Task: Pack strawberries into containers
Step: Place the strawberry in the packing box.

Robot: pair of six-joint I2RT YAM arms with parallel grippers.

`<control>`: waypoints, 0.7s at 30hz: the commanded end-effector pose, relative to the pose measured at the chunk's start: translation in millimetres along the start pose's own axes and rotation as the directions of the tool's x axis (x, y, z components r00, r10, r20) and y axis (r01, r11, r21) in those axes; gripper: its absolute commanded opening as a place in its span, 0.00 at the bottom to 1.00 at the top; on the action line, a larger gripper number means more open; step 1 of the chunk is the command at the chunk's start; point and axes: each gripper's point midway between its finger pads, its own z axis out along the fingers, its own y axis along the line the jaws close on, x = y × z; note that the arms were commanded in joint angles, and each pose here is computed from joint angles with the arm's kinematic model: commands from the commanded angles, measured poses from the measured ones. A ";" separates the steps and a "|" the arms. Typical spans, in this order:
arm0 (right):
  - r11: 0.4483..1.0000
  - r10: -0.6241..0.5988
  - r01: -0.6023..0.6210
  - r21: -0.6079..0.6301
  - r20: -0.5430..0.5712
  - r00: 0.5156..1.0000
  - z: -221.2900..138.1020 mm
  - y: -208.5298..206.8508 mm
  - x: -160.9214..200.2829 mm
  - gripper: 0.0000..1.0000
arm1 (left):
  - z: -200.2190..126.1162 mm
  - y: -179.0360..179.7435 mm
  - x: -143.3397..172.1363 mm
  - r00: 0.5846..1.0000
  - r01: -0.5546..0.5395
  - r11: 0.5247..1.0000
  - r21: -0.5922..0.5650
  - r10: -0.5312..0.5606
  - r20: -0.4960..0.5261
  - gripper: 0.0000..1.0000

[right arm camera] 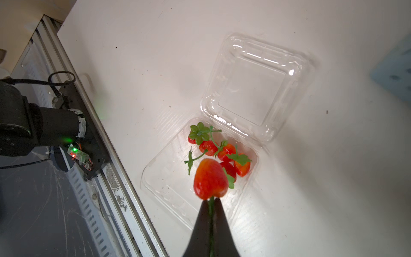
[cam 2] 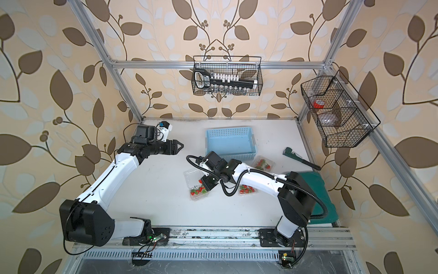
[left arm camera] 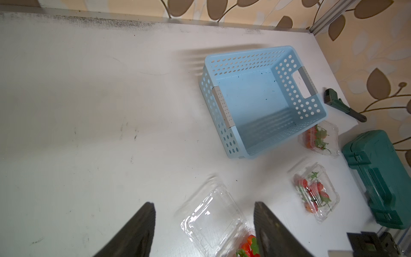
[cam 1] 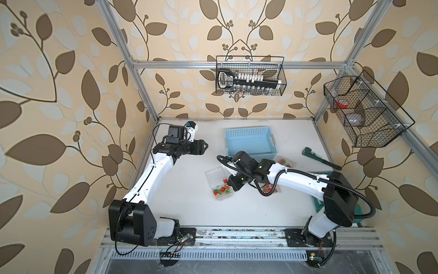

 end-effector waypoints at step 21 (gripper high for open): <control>0.989 0.002 0.026 0.145 -0.191 0.982 56.1 -17.9 68.5 0.17 | 7.6 -17.0 -1.4 0.984 0.171 0.979 0.111 -0.165 -0.062 0.72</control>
